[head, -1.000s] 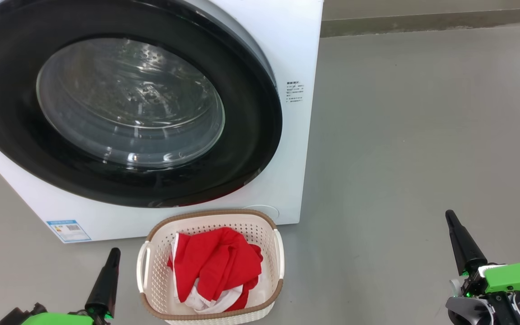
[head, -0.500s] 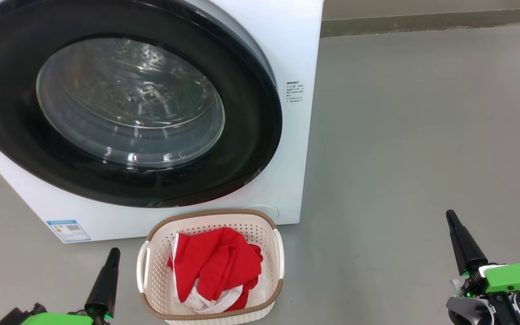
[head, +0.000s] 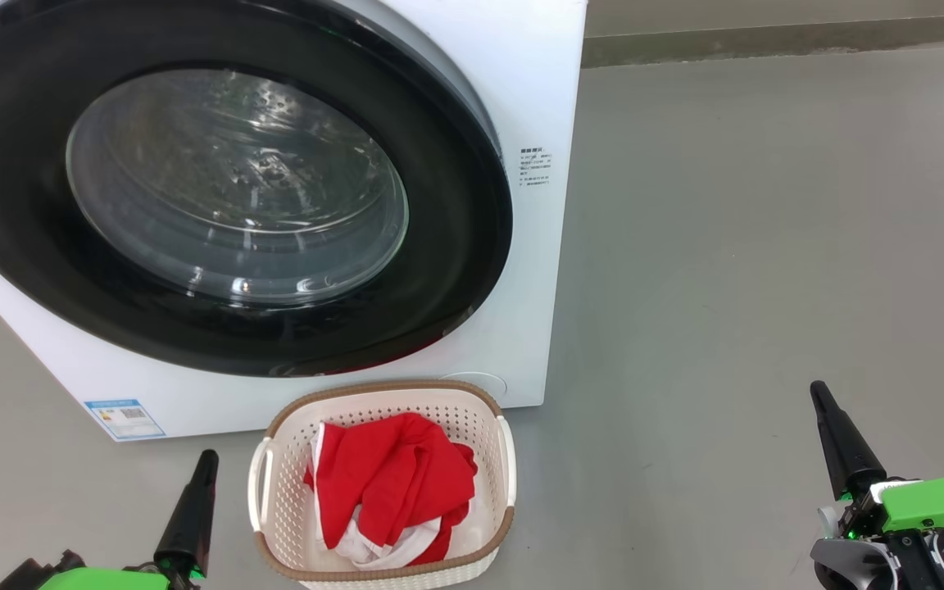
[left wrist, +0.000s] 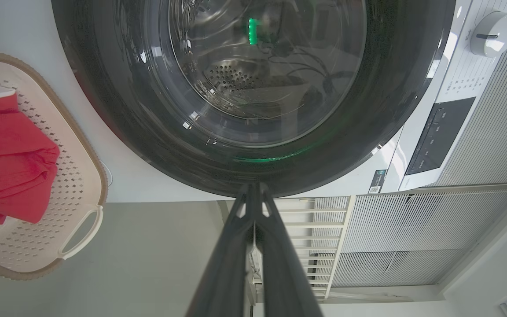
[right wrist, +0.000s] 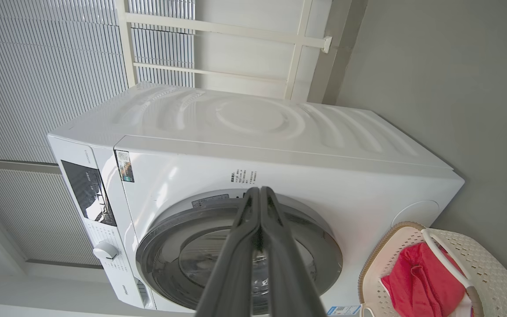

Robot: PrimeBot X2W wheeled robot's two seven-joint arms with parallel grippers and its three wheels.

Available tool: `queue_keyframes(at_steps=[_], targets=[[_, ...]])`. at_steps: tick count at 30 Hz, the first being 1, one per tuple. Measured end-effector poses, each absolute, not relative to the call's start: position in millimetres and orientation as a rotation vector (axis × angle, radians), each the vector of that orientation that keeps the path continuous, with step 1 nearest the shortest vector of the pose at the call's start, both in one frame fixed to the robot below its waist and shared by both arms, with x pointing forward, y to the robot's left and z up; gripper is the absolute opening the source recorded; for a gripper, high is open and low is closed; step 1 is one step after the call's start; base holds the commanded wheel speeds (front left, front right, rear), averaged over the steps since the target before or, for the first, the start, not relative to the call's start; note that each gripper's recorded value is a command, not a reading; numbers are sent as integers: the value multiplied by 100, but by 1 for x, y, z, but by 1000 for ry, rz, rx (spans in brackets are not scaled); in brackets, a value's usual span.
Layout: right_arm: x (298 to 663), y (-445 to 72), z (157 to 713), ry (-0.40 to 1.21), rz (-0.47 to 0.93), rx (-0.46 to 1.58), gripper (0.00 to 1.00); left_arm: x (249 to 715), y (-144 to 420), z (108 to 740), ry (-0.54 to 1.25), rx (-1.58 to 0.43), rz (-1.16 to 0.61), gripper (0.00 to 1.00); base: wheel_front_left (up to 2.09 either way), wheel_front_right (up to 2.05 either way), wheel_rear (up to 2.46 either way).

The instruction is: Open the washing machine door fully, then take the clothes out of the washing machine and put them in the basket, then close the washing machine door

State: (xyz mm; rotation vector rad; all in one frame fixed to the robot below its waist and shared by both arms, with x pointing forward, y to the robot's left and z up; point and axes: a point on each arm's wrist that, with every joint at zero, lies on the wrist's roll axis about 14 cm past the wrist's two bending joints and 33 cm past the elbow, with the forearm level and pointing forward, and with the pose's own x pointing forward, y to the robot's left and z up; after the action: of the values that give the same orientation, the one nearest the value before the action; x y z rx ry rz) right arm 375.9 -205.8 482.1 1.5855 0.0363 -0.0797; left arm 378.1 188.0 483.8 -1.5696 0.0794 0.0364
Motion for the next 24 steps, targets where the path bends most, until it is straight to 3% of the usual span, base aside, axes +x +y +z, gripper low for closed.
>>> queue_keyframes(at_steps=[24], targets=[[376, -206, 482, 36, -80, 1586, 0, 378, 188, 484, 79, -1571, 37, 0, 0, 0, 0]])
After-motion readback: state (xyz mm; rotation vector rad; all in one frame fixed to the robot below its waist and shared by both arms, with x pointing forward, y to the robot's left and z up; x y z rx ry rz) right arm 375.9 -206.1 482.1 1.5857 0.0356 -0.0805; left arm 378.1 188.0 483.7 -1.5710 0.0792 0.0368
